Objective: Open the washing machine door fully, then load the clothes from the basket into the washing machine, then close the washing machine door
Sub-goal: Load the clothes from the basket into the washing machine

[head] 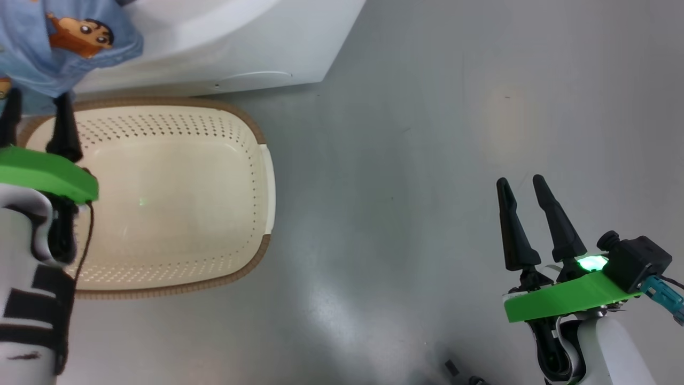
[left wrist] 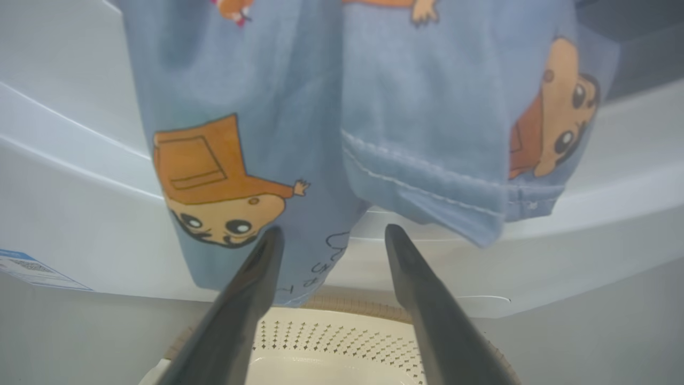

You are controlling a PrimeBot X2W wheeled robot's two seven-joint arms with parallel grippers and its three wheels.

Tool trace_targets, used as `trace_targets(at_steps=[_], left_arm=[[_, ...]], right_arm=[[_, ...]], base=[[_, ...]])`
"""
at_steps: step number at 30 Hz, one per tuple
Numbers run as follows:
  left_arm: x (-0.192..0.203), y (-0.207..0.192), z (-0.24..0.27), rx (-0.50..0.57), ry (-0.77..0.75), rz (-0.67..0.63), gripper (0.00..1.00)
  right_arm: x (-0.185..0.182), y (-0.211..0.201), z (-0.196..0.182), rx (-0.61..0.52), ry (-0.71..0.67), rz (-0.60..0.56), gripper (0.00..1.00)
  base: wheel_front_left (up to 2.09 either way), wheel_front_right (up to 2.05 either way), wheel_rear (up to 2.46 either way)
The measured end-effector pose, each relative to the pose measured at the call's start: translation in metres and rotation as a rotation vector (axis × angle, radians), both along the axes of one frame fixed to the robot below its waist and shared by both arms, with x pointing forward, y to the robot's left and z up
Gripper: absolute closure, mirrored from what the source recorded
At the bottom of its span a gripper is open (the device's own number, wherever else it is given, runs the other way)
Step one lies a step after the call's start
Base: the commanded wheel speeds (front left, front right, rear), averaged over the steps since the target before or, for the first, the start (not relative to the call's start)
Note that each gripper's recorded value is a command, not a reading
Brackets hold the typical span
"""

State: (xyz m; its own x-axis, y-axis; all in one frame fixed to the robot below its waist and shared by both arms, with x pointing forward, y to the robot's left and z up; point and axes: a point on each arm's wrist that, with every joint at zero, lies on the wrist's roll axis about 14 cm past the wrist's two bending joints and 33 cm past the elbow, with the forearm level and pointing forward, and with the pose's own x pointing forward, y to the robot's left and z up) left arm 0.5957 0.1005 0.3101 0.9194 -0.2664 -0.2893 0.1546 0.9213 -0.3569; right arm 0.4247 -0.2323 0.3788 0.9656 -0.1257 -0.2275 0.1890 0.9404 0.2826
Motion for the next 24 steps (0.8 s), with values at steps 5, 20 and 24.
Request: trace_targets(at_steps=[5,20,24], left_arm=[[0.013,0.003,-0.005,-0.004,0.015,0.021,0.0],[0.031,-0.01,0.0,-0.016,0.007,-0.002,0.9],[0.032,-0.015,0.005,-0.033,-0.003,-0.009,1.0]], right_arm=[[-0.003,-0.002,-0.001,0.003,0.008,-0.009,0.0],[-0.01,-0.009,0.004,0.011,0.005,-0.037,0.0],[-0.01,-0.009,0.005,0.011,0.0,-0.037,0.0]], base=[[0.0,0.0,0.0],[0.0,0.0,0.0],[0.0,0.0,0.0]])
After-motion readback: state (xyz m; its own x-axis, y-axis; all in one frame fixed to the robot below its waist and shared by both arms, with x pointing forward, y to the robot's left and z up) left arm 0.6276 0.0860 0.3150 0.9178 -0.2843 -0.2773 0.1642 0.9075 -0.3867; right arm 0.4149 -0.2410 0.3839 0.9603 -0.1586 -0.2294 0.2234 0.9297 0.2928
